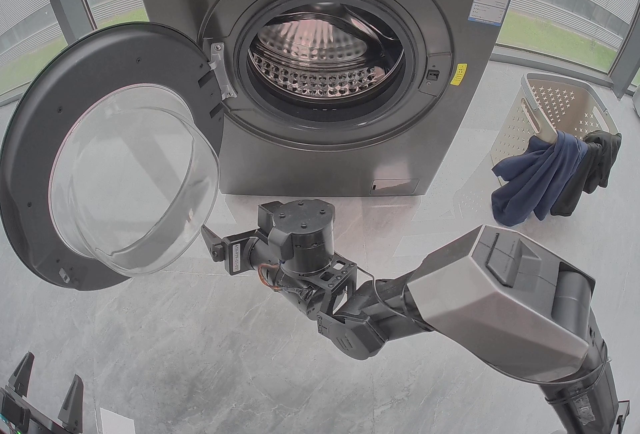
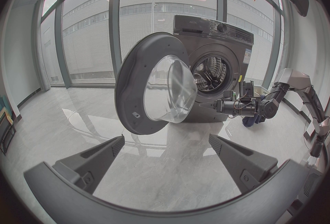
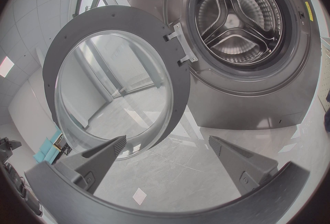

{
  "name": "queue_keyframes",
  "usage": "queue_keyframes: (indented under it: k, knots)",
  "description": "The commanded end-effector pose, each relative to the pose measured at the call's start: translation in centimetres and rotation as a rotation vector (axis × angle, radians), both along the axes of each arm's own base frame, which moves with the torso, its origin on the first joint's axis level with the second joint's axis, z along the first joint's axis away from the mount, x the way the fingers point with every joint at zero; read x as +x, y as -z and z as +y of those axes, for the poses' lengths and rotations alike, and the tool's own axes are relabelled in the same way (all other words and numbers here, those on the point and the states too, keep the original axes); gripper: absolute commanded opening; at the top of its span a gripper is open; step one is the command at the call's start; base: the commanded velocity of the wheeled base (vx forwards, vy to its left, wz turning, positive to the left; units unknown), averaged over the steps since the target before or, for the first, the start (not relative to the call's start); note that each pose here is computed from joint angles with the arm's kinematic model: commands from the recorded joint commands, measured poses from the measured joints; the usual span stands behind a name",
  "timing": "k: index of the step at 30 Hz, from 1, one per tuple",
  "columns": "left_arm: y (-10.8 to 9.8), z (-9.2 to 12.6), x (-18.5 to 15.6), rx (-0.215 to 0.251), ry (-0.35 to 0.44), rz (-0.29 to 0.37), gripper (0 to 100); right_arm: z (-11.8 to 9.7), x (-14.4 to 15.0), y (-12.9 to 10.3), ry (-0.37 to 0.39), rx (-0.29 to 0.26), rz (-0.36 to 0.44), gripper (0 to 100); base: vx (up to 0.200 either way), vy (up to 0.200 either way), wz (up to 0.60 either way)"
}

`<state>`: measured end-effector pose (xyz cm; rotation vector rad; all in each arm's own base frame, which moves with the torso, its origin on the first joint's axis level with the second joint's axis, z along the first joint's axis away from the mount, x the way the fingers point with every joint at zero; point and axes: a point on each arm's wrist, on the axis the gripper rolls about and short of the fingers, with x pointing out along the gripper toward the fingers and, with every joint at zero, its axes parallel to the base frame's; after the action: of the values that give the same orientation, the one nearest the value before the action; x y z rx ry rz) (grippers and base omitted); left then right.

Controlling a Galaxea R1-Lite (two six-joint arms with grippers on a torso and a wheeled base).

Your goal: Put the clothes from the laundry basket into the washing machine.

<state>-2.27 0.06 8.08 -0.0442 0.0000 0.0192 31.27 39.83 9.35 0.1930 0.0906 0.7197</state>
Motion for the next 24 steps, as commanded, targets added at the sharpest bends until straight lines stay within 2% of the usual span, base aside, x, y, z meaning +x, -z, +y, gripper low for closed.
queue_keyframes:
  k: [1, 18, 24]
  knots:
    - [0.5, 0.0, 0.0, 0.000, -0.001, 0.006, 100, 0.3, 0.2, 0.1, -0.002, 0.007, -0.005, 100, 0.000, 0.000, 0.00]
    - [0.5, 0.0, 0.0, 0.000, -0.001, 0.006, 100, 1.9, 1.1, -1.4, 0.008, 0.067, -0.050, 100, 0.000, 0.000, 0.00]
    - [0.5, 0.0, 0.0, 0.000, -0.001, 0.006, 100, 3.0, 1.9, -0.9, 0.011, 0.075, -0.054, 100, 0.000, 0.000, 0.00]
